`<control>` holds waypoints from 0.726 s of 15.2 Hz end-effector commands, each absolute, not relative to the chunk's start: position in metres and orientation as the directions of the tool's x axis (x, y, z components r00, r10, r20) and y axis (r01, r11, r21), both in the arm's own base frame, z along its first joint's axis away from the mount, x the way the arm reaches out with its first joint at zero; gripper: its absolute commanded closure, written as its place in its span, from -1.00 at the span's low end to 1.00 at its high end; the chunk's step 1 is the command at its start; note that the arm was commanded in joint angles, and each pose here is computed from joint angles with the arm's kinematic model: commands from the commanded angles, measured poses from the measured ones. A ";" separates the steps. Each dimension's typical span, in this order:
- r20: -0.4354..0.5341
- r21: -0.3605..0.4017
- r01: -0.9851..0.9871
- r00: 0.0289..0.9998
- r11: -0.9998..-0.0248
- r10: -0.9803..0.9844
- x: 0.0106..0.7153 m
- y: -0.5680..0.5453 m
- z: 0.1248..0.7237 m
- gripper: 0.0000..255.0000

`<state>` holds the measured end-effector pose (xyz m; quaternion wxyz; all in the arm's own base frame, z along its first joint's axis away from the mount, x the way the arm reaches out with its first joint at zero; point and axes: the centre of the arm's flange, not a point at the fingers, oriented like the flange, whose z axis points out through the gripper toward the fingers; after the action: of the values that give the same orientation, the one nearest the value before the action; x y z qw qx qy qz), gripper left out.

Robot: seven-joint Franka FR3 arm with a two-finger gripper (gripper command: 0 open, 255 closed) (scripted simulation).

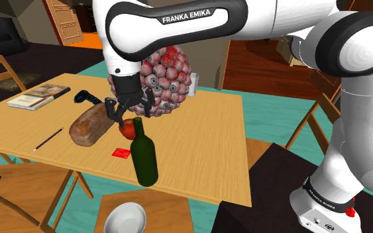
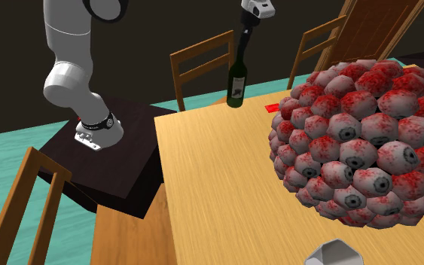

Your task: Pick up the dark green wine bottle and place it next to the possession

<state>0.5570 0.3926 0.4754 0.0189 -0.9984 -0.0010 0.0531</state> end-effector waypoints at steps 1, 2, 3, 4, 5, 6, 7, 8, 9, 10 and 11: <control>-0.106 -0.038 0.000 0.994 -0.999 0.004 0.559 0.392 0.496 -1.00; -0.106 -0.038 0.000 0.994 -0.999 0.004 0.560 0.391 0.509 -1.00; -0.106 -0.038 0.000 0.994 -0.999 0.004 0.561 0.391 0.519 -1.00; -0.106 -0.038 0.000 0.994 -0.999 0.004 0.561 0.391 0.519 -1.00; -0.106 -0.038 0.000 0.994 -0.999 0.004 0.561 0.391 0.519 -1.00; -0.106 -0.038 0.000 0.994 -0.999 0.004 0.561 0.391 0.519 -1.00; -0.106 -0.038 0.000 0.994 -0.999 0.004 0.561 0.391 0.519 -1.00; -0.106 -0.038 0.000 0.994 -0.999 0.004 0.561 0.391 0.519 -1.00; -0.106 -0.038 0.000 0.994 -0.999 0.004 0.561 0.391 0.519 -1.00; -0.106 -0.038 0.000 0.994 -0.999 0.004 0.561 0.391 0.519 -1.00; -0.106 -0.038 0.000 0.994 -0.999 0.004 0.561 0.391 0.519 -1.00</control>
<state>0.5610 0.3908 0.5191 0.0189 -0.9984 -0.0010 0.0532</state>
